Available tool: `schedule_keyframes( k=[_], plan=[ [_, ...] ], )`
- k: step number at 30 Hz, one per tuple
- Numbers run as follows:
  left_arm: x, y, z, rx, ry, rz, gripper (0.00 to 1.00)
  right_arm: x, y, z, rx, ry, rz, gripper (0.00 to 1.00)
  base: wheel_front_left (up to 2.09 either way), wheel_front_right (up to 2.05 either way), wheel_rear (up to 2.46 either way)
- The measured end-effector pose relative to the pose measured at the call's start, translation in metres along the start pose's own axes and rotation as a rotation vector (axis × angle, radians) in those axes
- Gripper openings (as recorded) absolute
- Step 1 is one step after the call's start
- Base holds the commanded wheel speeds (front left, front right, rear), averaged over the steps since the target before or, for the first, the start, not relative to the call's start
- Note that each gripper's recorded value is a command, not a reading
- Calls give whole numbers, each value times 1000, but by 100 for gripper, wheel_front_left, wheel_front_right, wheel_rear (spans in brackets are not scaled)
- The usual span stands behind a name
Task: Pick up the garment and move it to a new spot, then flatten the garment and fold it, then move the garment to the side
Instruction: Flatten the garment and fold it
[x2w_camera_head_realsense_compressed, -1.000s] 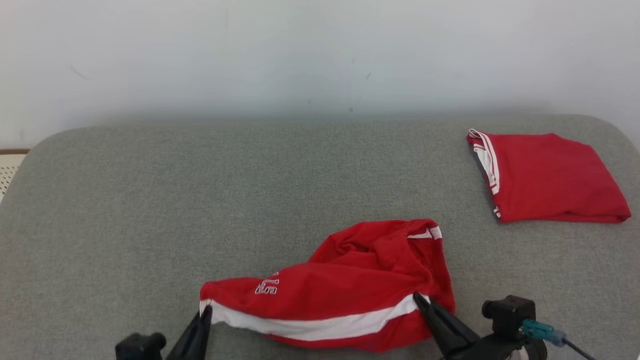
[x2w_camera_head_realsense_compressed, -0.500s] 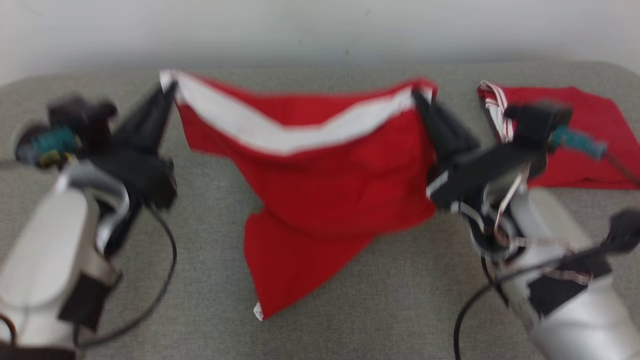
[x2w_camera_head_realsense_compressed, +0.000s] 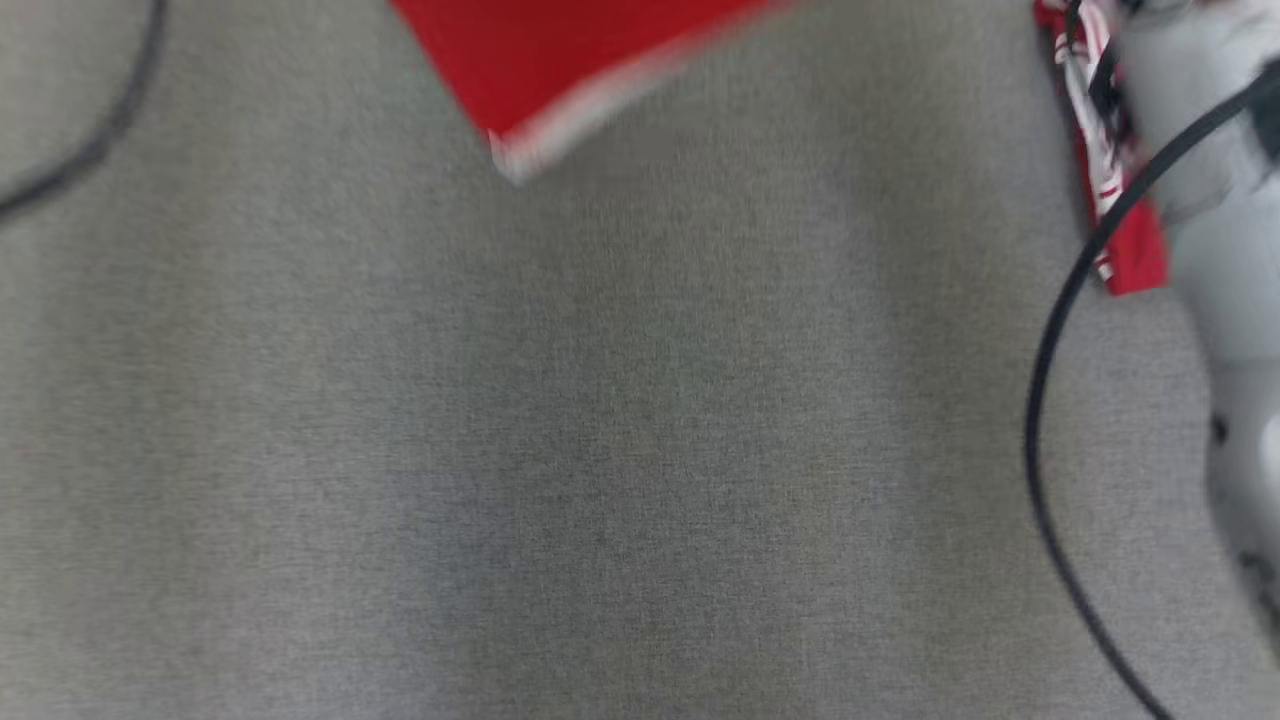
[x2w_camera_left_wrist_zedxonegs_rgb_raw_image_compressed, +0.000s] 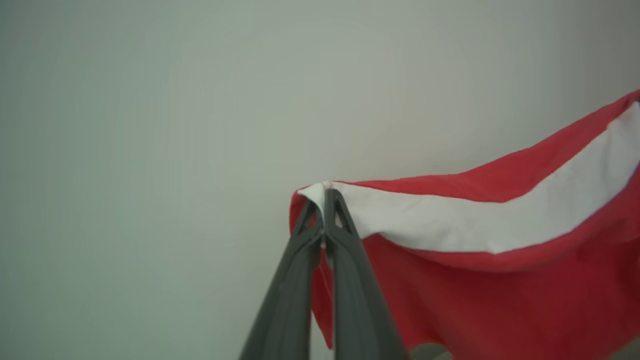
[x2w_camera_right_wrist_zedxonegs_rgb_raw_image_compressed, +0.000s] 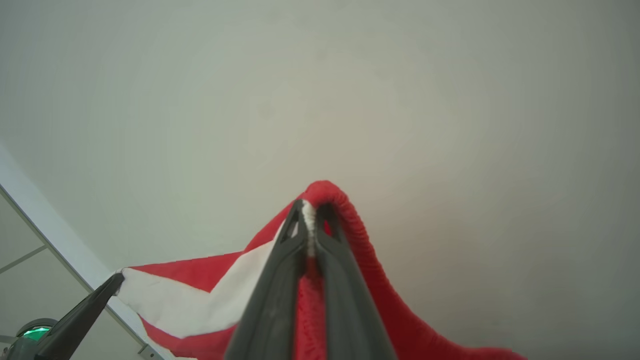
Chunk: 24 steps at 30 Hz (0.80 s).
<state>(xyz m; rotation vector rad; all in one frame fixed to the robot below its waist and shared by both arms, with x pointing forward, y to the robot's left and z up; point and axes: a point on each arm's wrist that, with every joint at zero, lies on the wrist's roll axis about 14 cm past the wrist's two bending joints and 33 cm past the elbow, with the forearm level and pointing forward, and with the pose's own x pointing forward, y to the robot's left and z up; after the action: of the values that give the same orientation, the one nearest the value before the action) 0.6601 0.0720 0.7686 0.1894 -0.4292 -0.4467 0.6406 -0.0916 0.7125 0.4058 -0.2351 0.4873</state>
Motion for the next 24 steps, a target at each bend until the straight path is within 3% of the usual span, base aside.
schedule_keyframes(
  k=[11, 17, 24],
  plan=[
    [38, 20, -18, -9, -48, 37, 0, 37, -33, 9, -102, -38, -36, 0, 0, 0, 0],
    [26, 16, -59, -51, -14, 34, 0, 29, -30, -37, -99, 31, 4, 0, 0, 0, 0],
    [-15, 3, -97, -191, 25, 43, 0, -24, -20, -95, -45, 166, 45, 0, 0, 0, 0]
  ],
)
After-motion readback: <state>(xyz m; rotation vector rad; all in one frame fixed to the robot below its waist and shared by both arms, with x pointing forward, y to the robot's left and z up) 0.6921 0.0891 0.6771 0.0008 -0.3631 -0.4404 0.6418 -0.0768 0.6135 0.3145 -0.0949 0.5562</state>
